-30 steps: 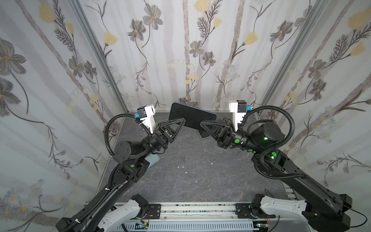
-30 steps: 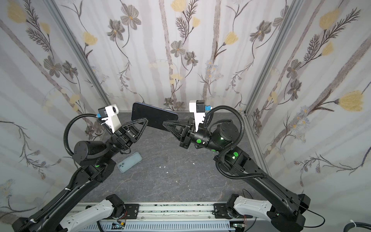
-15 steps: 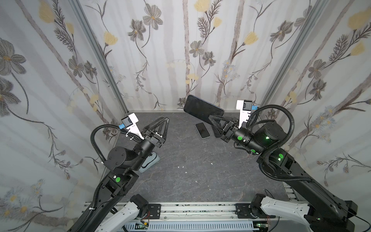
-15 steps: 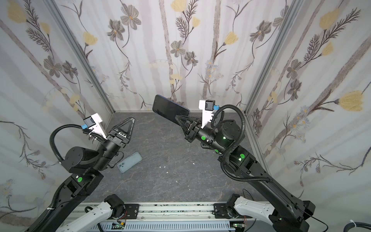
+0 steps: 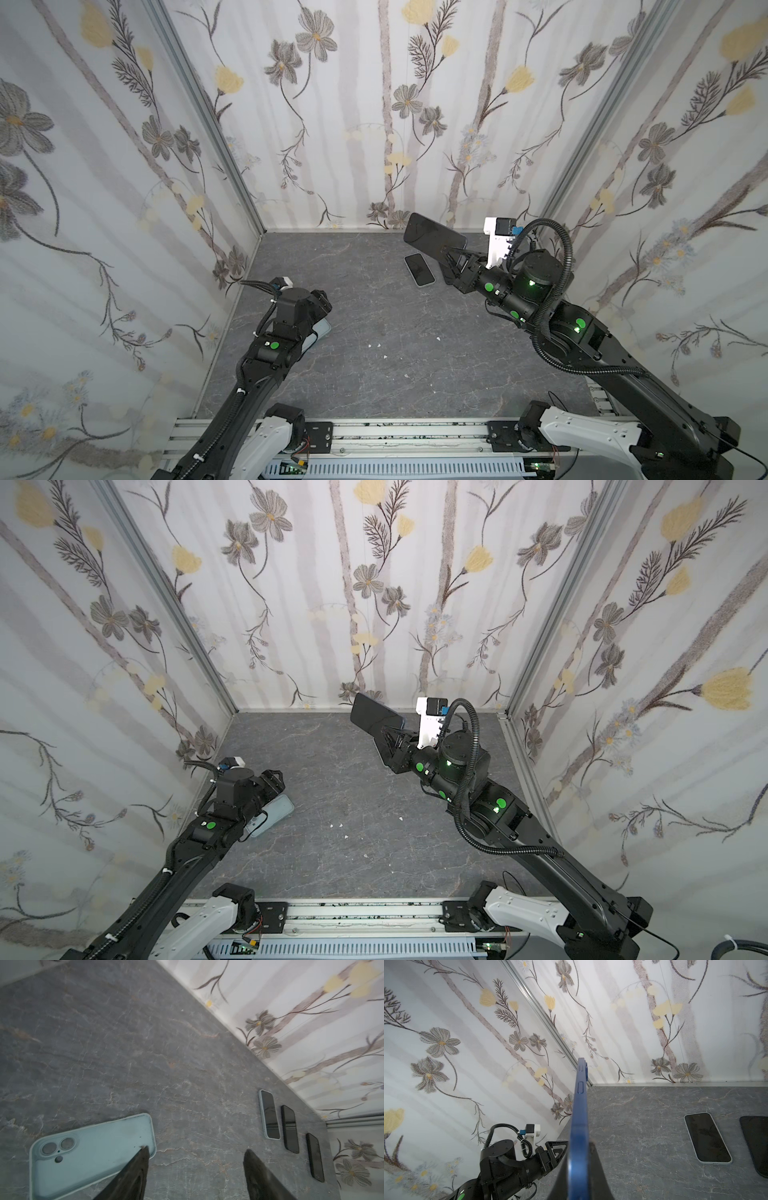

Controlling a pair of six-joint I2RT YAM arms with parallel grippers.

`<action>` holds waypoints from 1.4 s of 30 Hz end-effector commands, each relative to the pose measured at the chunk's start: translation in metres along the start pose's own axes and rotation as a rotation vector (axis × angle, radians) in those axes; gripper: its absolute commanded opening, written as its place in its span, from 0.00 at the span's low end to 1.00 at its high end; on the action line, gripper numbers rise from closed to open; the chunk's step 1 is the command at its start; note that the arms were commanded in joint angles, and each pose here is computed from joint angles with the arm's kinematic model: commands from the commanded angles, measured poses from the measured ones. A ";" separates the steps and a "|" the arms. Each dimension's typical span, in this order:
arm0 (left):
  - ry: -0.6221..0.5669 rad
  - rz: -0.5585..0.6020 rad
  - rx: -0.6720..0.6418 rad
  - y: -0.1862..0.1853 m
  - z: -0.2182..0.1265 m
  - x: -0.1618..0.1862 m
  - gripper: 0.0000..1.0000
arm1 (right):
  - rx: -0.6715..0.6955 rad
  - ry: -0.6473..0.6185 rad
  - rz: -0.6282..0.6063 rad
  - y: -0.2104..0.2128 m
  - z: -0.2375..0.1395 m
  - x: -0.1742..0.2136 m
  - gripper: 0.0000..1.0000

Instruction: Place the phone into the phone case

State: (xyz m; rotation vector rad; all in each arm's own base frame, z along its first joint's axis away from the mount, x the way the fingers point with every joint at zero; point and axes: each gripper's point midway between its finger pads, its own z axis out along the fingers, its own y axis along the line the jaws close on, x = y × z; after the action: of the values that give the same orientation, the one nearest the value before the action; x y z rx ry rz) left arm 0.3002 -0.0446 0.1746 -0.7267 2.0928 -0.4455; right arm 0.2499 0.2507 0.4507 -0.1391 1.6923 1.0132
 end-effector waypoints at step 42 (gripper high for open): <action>0.683 0.242 0.190 -0.041 0.086 0.220 0.68 | 0.041 -0.002 0.006 -0.023 -0.022 0.020 0.00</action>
State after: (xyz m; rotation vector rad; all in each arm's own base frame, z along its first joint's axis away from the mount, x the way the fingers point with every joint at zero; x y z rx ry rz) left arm 0.3174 -0.2096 0.0310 -0.1584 2.5255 -0.7572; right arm 0.2376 0.2319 0.4133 -0.1368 1.7473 0.9646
